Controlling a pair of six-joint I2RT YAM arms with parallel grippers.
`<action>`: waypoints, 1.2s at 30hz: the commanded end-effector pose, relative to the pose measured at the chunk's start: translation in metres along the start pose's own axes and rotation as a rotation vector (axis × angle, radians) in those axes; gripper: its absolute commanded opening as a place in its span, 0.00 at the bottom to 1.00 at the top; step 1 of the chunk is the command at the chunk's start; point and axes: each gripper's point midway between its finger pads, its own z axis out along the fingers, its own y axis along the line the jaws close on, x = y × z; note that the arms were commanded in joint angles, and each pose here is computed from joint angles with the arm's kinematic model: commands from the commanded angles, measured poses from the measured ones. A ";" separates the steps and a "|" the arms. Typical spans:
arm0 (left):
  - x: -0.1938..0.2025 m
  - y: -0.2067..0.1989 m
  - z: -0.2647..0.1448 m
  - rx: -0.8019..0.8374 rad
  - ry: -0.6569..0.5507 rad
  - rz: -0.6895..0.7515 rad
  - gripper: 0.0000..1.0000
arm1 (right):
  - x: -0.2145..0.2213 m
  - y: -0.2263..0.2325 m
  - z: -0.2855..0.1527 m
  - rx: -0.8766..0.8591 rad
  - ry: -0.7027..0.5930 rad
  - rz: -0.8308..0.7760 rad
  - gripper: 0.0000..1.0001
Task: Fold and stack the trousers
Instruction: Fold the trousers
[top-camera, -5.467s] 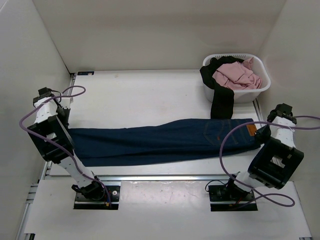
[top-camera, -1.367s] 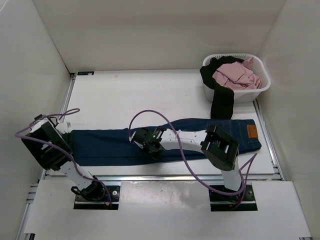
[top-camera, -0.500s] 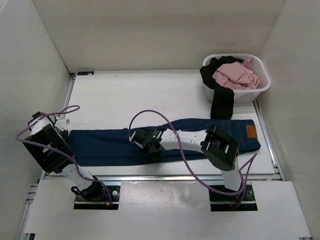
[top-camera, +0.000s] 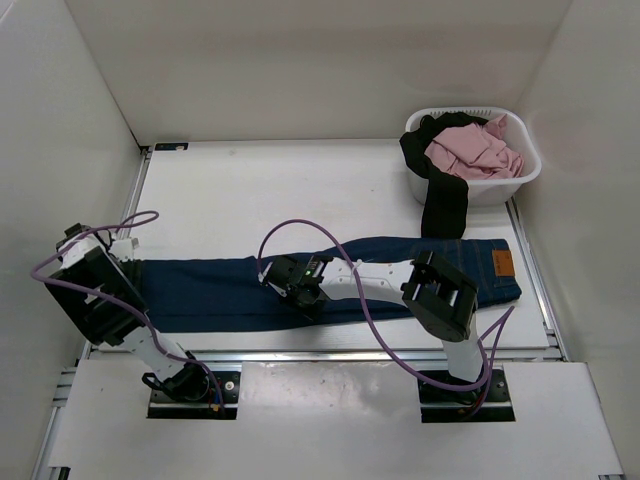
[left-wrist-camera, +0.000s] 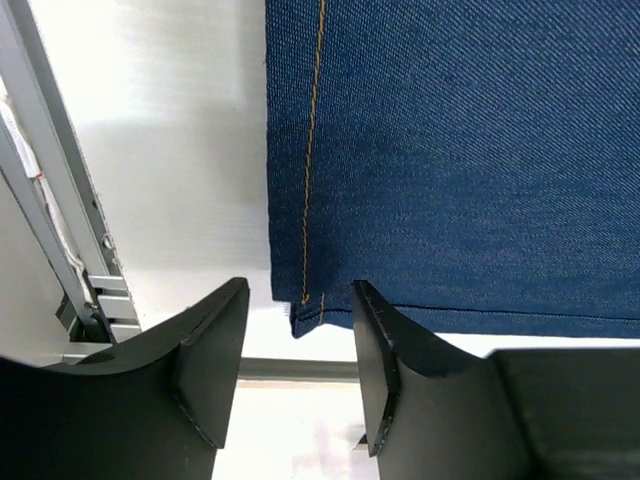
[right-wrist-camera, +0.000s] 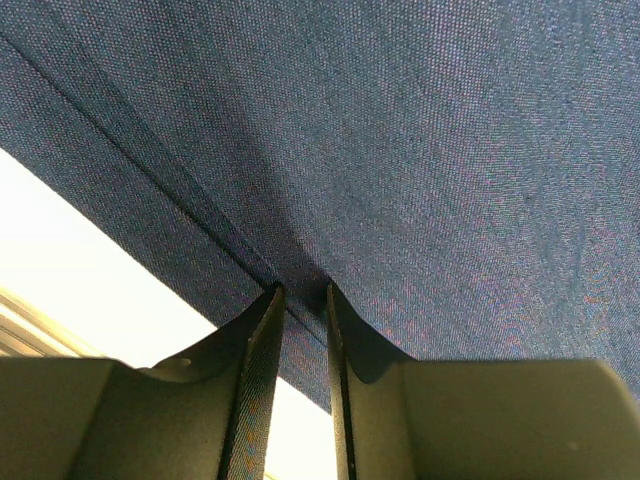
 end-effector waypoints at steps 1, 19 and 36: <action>-0.009 0.002 0.001 0.007 -0.030 -0.006 0.56 | 0.001 0.002 -0.002 0.002 0.007 0.003 0.28; -0.011 -0.002 -0.004 0.026 -0.042 -0.015 0.18 | 0.003 0.005 -0.003 0.000 0.015 -0.007 0.28; -0.013 0.009 -0.032 -0.032 -0.049 0.026 0.15 | -0.010 -0.015 -0.007 0.191 -0.034 0.013 0.29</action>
